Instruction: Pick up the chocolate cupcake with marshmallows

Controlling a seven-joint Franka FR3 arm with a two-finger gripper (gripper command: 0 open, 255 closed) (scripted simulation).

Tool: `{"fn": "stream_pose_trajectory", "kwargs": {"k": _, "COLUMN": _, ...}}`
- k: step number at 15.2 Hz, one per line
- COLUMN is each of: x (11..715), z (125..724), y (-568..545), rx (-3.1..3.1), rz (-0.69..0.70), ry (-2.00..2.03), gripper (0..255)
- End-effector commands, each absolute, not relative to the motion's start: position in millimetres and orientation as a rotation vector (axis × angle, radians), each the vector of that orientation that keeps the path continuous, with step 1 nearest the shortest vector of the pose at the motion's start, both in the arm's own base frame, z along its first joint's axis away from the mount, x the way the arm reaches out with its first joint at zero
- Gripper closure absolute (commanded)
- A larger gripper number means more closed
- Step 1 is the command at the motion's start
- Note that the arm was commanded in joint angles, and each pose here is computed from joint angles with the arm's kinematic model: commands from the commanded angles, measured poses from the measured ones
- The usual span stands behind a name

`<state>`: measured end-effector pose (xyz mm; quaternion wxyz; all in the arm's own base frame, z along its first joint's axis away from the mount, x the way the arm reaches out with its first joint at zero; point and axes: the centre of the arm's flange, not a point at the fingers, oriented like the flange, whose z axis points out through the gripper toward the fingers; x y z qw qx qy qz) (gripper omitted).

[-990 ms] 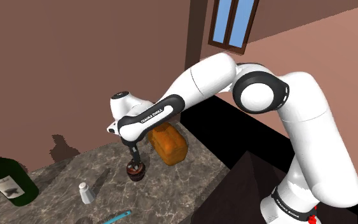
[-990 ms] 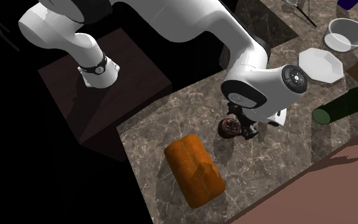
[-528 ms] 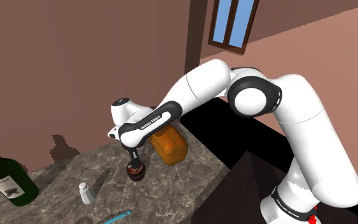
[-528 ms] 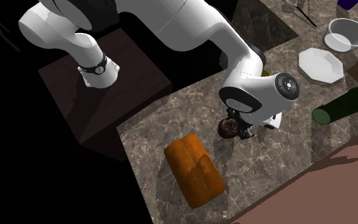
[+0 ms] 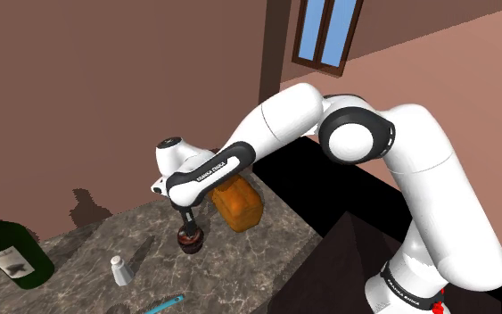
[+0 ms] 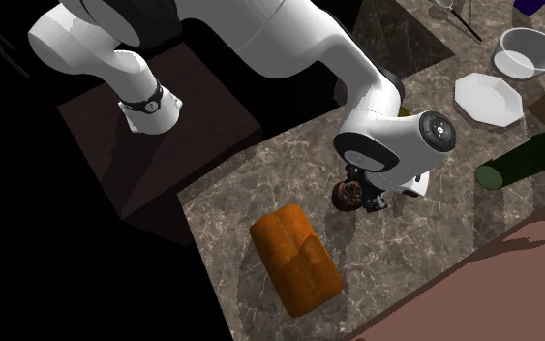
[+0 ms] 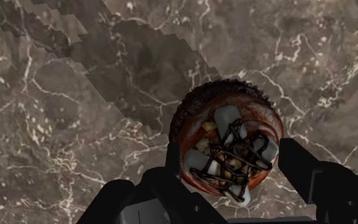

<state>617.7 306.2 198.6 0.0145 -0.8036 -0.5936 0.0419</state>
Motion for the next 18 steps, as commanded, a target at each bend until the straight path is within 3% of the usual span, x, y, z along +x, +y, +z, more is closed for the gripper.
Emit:
{"fn": "stream_pose_trajectory", "kwargs": {"k": 1, "x": 617, "z": 197, "y": 307, "rx": -2.499, "rz": 0.135, "ry": -1.848, "gripper": 255}}
{"fn": "stream_pose_trajectory", "kwargs": {"k": 18, "x": 617, "z": 277, "y": 307, "rx": -2.499, "rz": 0.135, "ry": -1.848, "gripper": 255}}
